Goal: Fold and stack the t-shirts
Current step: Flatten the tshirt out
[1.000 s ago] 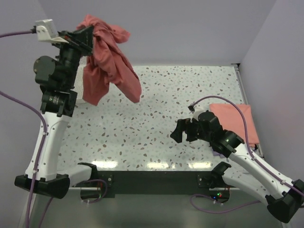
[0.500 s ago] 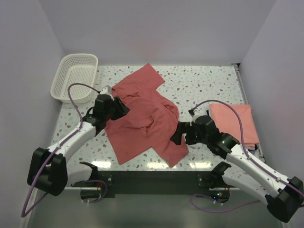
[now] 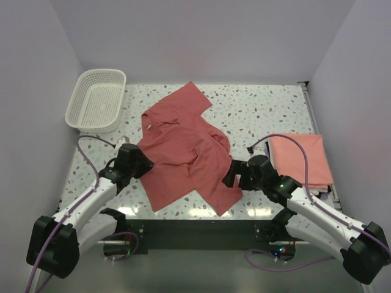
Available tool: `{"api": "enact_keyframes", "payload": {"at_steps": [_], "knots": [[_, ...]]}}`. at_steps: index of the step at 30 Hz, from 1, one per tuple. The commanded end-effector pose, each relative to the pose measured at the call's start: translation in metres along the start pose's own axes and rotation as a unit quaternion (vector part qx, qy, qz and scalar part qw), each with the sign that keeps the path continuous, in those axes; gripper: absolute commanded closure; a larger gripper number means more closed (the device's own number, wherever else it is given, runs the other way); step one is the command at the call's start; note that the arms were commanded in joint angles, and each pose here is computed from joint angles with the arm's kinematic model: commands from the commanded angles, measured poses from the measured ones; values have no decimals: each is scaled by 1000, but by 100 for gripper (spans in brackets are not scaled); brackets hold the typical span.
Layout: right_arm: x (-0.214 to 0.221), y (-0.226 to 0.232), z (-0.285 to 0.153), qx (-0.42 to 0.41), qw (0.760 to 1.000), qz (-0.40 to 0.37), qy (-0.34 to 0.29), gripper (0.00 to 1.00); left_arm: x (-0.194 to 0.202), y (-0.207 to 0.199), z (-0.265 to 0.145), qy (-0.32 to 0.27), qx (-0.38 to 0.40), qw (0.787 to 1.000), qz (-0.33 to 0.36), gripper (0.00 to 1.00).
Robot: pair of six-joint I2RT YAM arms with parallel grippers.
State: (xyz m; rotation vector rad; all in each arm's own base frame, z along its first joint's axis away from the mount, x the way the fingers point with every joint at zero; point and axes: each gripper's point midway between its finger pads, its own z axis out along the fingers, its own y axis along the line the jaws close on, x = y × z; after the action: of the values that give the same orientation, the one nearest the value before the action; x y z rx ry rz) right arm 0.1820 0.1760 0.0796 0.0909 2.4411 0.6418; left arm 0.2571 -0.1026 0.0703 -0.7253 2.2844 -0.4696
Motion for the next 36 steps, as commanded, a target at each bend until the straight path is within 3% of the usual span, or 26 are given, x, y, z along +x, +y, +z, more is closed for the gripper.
{"api": "enact_keyframes", "payload": {"at_steps": [1,15,22,28,31,36], "knots": [[-10,-5,0,11,999,26,-37,1,-5,24,0,-31,-57,997,-45,55],[9,-17,-2,17,999,31,-17,1,-9,69,-1,-66,-167,982,-56,53],[13,-18,0,14,999,37,-13,1,-8,80,6,-72,-191,978,-48,51],[24,-21,5,9,999,42,3,1,-2,72,24,-57,-167,984,-30,52],[31,-27,8,21,999,42,12,2,-2,73,28,-56,-171,983,-27,54],[43,-34,15,26,998,56,26,6,-9,67,30,-64,-164,984,-24,68]]}}
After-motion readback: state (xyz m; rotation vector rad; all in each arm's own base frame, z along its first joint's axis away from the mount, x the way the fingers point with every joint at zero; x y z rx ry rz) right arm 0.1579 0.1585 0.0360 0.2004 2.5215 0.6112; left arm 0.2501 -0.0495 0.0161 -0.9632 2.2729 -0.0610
